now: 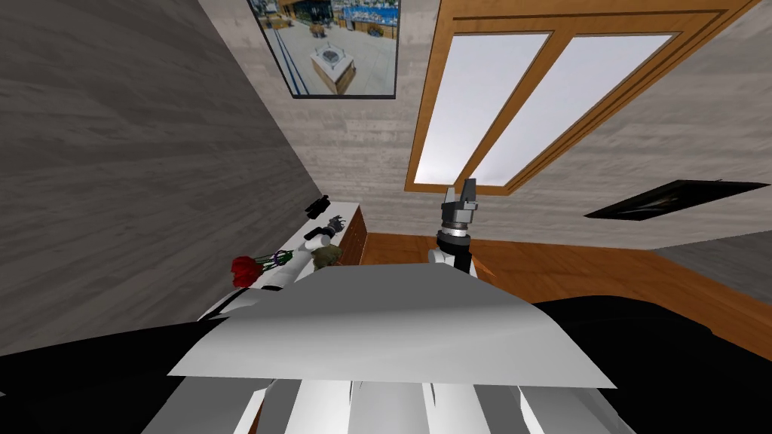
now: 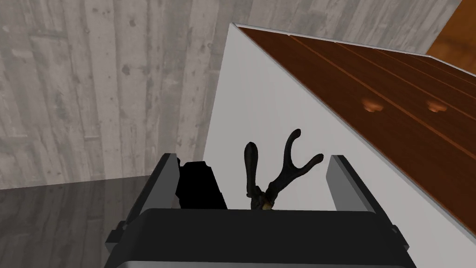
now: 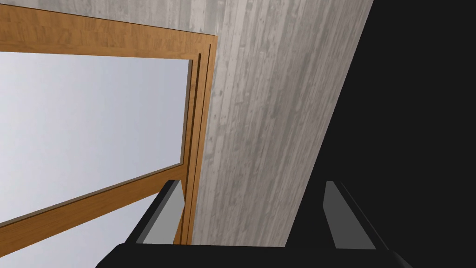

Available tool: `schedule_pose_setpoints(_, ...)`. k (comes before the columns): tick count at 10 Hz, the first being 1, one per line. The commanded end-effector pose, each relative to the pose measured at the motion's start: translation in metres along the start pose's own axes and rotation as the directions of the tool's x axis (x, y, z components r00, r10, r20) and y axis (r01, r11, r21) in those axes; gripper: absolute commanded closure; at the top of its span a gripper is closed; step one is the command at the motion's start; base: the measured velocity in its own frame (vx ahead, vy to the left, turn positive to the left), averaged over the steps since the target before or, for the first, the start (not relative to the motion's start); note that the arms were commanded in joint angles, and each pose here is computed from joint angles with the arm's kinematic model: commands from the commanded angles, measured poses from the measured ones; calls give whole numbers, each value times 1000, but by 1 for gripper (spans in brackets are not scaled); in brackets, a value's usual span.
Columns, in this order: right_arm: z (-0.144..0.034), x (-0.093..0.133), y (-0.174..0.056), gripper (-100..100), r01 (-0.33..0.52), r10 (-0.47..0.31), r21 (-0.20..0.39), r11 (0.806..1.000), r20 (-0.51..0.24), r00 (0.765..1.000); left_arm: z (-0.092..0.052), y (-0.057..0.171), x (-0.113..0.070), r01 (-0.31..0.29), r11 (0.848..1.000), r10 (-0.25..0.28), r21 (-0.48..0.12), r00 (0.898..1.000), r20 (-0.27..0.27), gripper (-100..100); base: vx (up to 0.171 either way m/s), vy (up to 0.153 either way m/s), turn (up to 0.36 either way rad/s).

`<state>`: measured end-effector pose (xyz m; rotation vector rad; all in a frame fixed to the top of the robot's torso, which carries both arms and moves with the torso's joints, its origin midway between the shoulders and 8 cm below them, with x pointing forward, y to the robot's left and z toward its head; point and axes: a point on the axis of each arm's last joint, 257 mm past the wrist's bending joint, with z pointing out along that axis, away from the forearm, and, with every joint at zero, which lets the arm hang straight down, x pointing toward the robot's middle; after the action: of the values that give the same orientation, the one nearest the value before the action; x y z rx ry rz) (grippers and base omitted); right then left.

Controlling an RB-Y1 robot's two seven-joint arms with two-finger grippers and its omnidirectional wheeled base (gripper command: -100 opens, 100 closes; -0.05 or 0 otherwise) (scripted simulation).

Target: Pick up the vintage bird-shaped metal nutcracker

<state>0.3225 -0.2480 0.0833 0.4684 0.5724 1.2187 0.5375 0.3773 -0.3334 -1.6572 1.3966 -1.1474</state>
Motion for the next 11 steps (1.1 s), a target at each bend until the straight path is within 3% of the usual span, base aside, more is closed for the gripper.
schedule_pose_setpoints(1,0,0,0,0,0,0,0,1000,0,1000,1,7,-21,4,999,-2,-53,1000,29,-100,20,61,-103)
schedule_pose_setpoints(7,0,0,0,0,0,0,0,1000,0,1000,-4,33,-79,36,977,-11,-211,993,117,-100,34,76,-113)
schedule_pose_setpoints(8,0,0,0,0,0,0,0,1000,0,1000,-4,33,-79,36,977,-11,-211,993,117,-100,37,47,-55)
schedule_pose_setpoints(11,0,0,0,0,0,0,0,1000,0,1000,-13,45,-110,67,954,-18,-292,986,166,-100,59,72,-122)
